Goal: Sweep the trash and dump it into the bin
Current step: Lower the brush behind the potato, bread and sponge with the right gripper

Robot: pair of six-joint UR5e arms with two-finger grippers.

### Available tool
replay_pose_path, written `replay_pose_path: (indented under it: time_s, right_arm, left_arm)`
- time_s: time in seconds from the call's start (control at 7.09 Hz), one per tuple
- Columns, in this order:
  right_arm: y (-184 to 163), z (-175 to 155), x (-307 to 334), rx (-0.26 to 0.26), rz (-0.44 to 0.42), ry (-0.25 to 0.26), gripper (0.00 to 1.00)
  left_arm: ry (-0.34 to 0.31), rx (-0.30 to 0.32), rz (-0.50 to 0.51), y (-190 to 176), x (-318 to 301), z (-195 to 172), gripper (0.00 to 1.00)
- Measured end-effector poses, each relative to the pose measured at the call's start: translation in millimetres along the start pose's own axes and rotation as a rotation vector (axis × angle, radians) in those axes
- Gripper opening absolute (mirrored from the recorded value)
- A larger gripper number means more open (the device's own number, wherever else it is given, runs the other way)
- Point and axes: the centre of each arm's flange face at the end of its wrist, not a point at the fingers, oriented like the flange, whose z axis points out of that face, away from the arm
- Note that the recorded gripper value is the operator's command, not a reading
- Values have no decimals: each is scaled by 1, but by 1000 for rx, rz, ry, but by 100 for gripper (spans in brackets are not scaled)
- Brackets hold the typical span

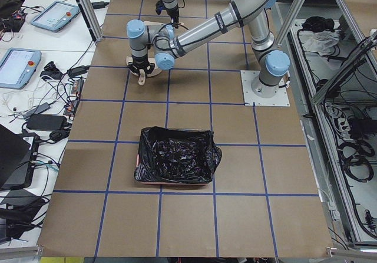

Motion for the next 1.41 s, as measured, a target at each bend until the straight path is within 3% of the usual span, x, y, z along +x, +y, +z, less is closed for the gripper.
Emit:
replay_pose_path:
  time_s: [0.56, 1.41]
  right_arm:
    - [12, 3, -15, -3, 3, -6, 0]
    - [22, 0, -32, -34, 120, -90, 0]
  left_arm:
    - [5, 1, 1, -2, 2, 1, 36]
    - [12, -8, 2, -1, 4, 3, 32]
